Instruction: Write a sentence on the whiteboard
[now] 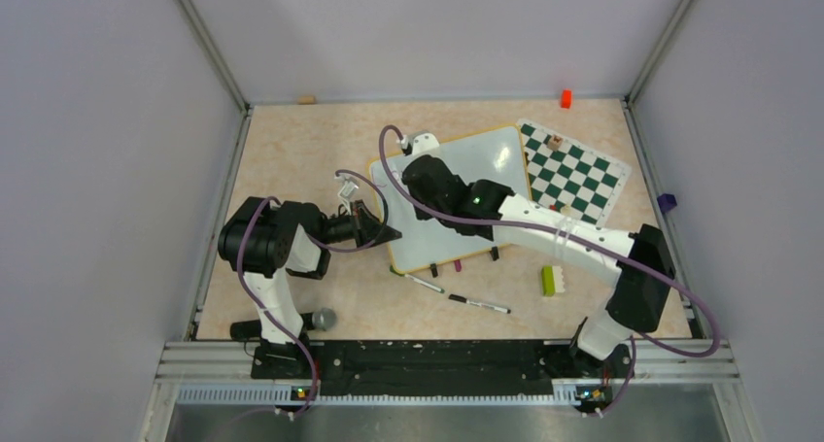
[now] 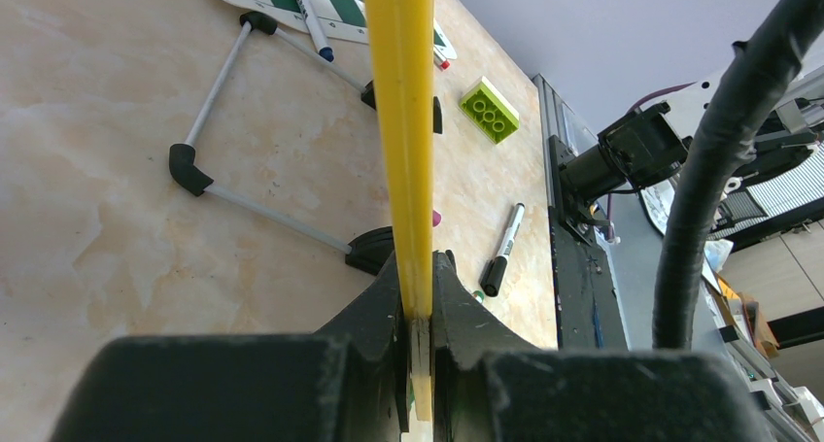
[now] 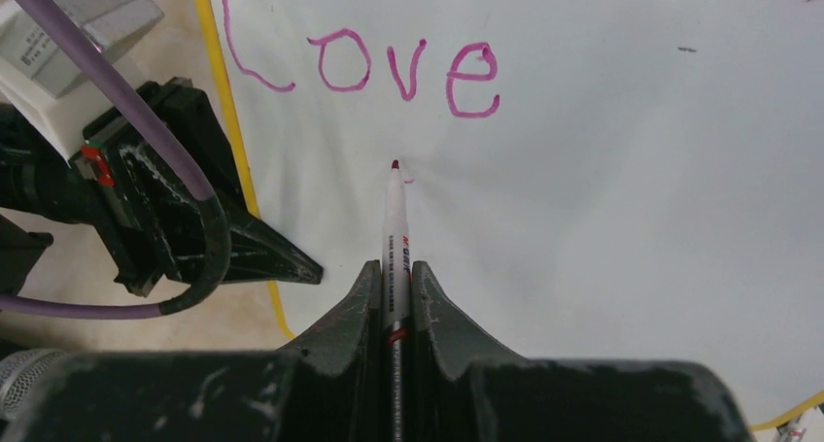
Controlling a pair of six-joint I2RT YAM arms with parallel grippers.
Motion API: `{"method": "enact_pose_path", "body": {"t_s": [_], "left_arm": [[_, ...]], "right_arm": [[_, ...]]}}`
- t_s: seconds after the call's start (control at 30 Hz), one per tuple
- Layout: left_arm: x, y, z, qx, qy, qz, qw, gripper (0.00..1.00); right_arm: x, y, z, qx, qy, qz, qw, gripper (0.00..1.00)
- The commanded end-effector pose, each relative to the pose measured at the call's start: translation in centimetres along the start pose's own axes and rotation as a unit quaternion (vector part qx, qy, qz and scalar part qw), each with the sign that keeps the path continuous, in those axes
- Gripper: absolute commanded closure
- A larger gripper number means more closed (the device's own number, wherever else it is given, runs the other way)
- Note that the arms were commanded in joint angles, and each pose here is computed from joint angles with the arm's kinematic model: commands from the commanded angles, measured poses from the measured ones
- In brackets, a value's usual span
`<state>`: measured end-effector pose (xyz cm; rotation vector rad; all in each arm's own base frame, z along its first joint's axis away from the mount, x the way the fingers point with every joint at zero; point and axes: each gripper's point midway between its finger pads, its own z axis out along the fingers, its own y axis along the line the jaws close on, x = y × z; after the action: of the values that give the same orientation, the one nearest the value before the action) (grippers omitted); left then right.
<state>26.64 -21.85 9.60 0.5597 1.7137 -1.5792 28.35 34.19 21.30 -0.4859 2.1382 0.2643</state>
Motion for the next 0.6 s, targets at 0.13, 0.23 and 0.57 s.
{"method": "enact_pose_path", "body": {"t_s": [0.13, 0.23, 0.57], "left_arm": [[0.4, -1.1, 0.3, 0.033, 0.016, 0.060, 0.997, 1.00], [0.4, -1.1, 0.3, 0.033, 0.015, 0.059, 0.998, 1.00], [0.4, -1.1, 0.3, 0.033, 0.015, 0.060, 0.998, 1.00]], "right_arm": [[-2.9, 0.7, 0.0, 0.004, -0.033, 0.006, 0.999, 1.00], [-2.7, 0.6, 0.2, 0.009, -0.032, 0.004, 0.999, 1.00], [-1.4, 0.1, 0.7, 0.024, -0.014, -0.001, 1.000, 1.00]]}}
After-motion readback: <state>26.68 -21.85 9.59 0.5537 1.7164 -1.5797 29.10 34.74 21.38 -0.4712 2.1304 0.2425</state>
